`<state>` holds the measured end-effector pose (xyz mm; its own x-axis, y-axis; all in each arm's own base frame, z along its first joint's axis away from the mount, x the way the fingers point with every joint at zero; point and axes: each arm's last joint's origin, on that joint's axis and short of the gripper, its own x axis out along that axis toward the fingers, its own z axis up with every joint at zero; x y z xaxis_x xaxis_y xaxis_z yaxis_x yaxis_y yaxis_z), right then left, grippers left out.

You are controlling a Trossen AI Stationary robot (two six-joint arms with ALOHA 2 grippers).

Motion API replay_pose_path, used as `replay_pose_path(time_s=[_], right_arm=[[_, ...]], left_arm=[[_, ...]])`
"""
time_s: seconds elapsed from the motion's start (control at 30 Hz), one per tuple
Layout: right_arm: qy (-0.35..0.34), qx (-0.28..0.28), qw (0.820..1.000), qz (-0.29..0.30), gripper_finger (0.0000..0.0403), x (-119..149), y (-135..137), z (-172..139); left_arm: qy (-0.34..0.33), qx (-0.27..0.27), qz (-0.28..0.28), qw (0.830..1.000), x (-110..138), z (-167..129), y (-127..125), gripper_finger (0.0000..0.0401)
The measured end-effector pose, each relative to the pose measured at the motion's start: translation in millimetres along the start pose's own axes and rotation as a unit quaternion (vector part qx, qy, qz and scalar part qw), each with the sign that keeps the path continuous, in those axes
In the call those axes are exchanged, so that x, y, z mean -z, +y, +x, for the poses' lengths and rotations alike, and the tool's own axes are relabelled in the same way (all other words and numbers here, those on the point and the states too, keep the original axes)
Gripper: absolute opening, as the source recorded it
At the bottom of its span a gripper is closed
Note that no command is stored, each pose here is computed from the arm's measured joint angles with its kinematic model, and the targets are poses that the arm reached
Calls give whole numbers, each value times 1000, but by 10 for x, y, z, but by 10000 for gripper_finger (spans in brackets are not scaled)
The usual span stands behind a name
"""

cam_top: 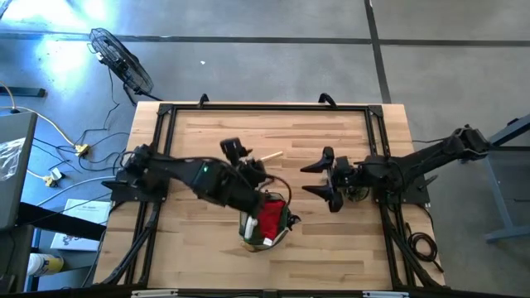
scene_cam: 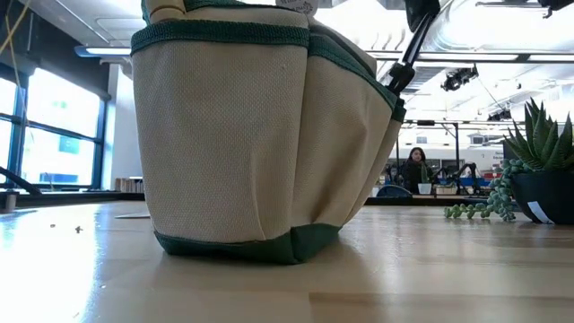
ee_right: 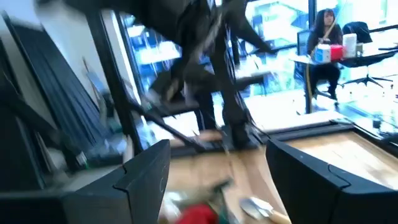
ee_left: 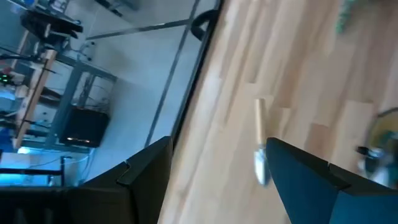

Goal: Pick & Place Garden tools in Gardening bag
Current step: Put the top brown trowel into the gardening bag

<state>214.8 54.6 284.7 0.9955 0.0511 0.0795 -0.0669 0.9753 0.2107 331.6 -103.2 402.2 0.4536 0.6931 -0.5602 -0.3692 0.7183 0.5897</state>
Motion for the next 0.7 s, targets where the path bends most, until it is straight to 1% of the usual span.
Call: replay_pose_path(time_s=[0.1, 0.17, 0.27, 0.33, 0.4, 0.47, 0.6, 0.7], right_arm=[[37, 17, 999, -30, 256, 34, -50, -45], [68, 41, 996, -41, 256, 67, -106, -83], [118, 75, 989, -53, 256, 130, -207, -134], [149, 92, 983, -58, 256, 170, -267, -166], [169, 106, 978, -60, 256, 195, -321, -186], [180, 119, 975, -61, 256, 208, -370, -195], [195, 136, 969, -61, 256, 225, -442, -207], [212, 142, 965, -61, 256, 250, -478, -222]], left_arm=[[12, -1, 9, 1000, -52, 99, 140, 251], [27, 2, 15, 1000, -77, 208, 239, 251], [47, -11, 21, 999, -117, 402, 438, 251], [52, -23, 17, 998, -159, 555, 582, 251], [50, -24, 0, 998, -212, 720, 721, 251], [47, -7, -17, 999, -254, 882, 862, 251], [39, 50, -26, 998, -283, 1142, 1110, 251], [39, 73, -49, 995, -281, 1310, 1237, 251]])
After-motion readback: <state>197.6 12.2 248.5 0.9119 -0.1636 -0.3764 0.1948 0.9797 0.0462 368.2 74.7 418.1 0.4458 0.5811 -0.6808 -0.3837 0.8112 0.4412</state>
